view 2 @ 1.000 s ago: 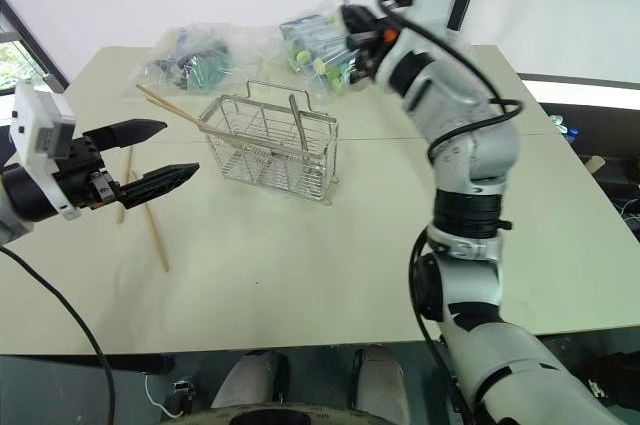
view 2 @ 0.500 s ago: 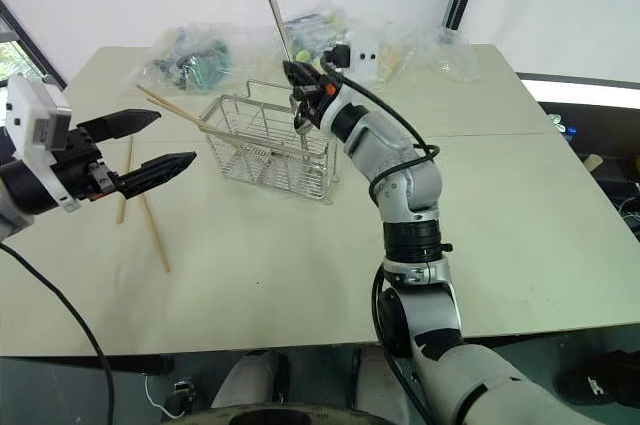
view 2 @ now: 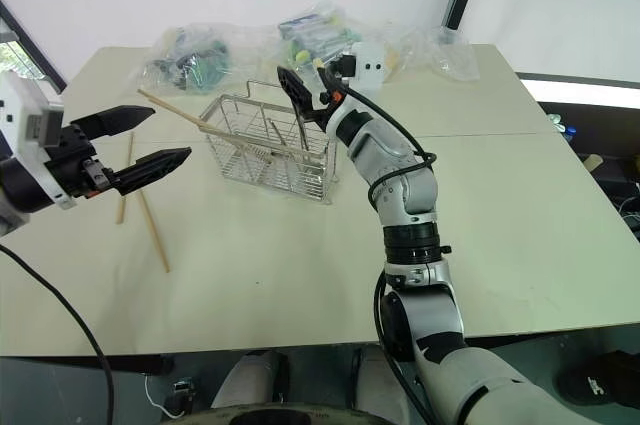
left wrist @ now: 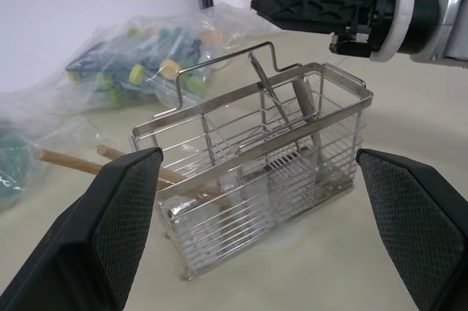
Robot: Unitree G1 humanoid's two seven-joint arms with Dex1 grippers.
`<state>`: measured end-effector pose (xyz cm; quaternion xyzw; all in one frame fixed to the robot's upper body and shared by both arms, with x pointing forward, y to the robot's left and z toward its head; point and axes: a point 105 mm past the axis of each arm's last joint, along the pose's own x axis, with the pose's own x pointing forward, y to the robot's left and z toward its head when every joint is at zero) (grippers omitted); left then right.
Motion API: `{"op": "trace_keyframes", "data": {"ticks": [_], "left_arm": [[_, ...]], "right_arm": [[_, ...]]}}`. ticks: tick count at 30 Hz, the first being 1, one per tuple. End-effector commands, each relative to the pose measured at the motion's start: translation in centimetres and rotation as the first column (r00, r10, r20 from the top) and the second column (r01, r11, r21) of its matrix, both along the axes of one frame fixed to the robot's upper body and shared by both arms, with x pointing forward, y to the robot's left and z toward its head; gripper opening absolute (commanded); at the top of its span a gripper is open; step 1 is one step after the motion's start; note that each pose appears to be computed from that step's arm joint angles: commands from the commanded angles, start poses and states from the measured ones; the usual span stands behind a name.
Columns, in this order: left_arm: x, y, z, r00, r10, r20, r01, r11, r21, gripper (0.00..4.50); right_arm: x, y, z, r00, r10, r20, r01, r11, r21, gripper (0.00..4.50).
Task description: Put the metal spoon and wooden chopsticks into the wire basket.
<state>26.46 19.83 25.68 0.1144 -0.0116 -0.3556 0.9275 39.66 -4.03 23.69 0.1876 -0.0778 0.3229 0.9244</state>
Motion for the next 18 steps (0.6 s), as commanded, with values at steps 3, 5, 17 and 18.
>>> {"op": "trace_keyframes", "data": {"ticks": [3,5,17,18], "left_arm": [[0.0,0.1,1.6,0.998,0.009,0.069,-0.010,1.000,0.011,4.50],[0.0,0.2,1.6,0.997,0.010,0.071,-0.011,1.000,0.010,4.50],[0.0,1.5,2.9,0.992,0.071,0.104,-0.068,0.997,-0.030,4.50],[0.0,1.7,3.0,0.991,0.080,0.107,-0.078,0.997,-0.031,4.50]], "right_arm": [[-1.7,-1.0,4.4,0.984,0.106,0.144,-0.105,0.994,-0.015,4.39],[-2.5,-1.5,6.0,0.971,0.157,0.181,-0.156,0.988,-0.018,4.39],[-7.2,-5.2,13.0,0.875,0.346,0.339,-0.339,0.937,-0.080,4.39],[-7.5,-5.4,13.0,0.868,0.360,0.342,-0.345,0.933,-0.105,4.39]]}}
